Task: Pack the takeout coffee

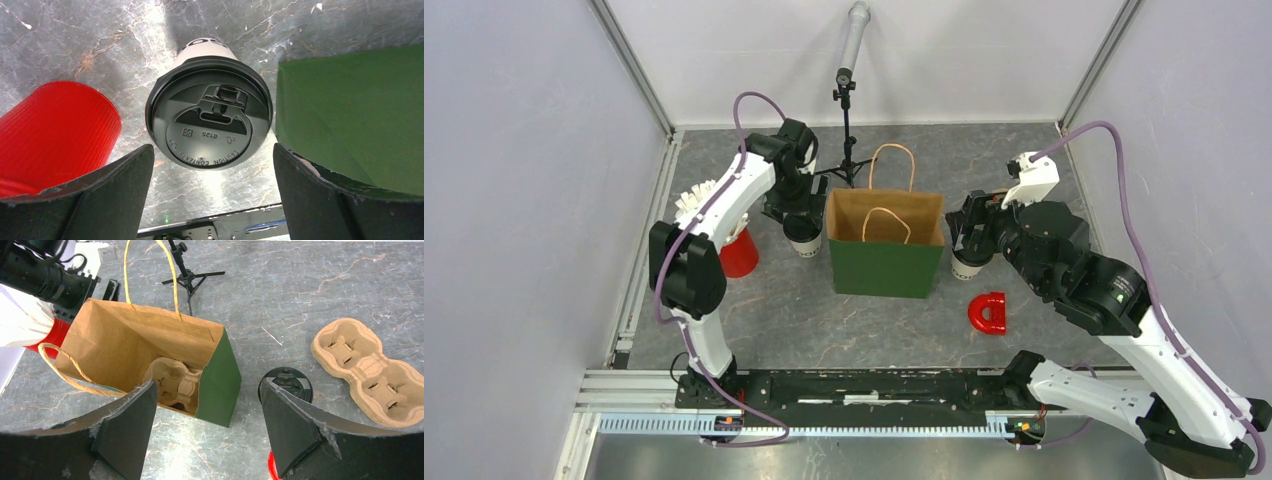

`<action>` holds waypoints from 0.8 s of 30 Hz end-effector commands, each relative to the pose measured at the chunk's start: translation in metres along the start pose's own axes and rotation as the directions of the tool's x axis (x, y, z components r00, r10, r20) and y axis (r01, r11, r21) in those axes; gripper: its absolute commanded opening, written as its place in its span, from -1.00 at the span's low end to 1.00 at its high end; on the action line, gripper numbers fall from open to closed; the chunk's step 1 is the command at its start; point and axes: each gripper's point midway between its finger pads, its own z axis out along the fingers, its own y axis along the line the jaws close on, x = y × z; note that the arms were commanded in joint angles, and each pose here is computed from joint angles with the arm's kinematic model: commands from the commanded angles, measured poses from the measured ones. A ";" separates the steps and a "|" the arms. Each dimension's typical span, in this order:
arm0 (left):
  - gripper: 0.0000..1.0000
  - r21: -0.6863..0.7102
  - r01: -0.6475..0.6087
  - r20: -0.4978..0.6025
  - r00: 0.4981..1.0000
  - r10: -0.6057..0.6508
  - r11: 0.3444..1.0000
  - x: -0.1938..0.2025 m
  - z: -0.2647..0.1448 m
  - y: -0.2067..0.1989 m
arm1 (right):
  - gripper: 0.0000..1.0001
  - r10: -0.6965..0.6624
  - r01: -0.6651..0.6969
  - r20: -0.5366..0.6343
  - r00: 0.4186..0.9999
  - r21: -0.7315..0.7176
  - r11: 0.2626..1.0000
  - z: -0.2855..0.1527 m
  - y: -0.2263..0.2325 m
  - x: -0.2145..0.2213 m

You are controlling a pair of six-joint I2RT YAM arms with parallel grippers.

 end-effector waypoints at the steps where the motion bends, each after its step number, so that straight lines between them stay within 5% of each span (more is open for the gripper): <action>1: 0.89 0.010 -0.082 0.091 0.993 0.080 0.997 -0.011 0.001 -0.001 | 0.64 0.009 -0.009 0.037 0.999 0.015 1.000 0.002 -0.002 -0.008; 24: 1.00 -0.048 -0.110 0.173 0.978 0.116 0.993 -0.017 -0.021 -0.004 | 0.65 -0.007 0.007 0.039 0.999 0.003 1.000 0.004 0.001 -0.009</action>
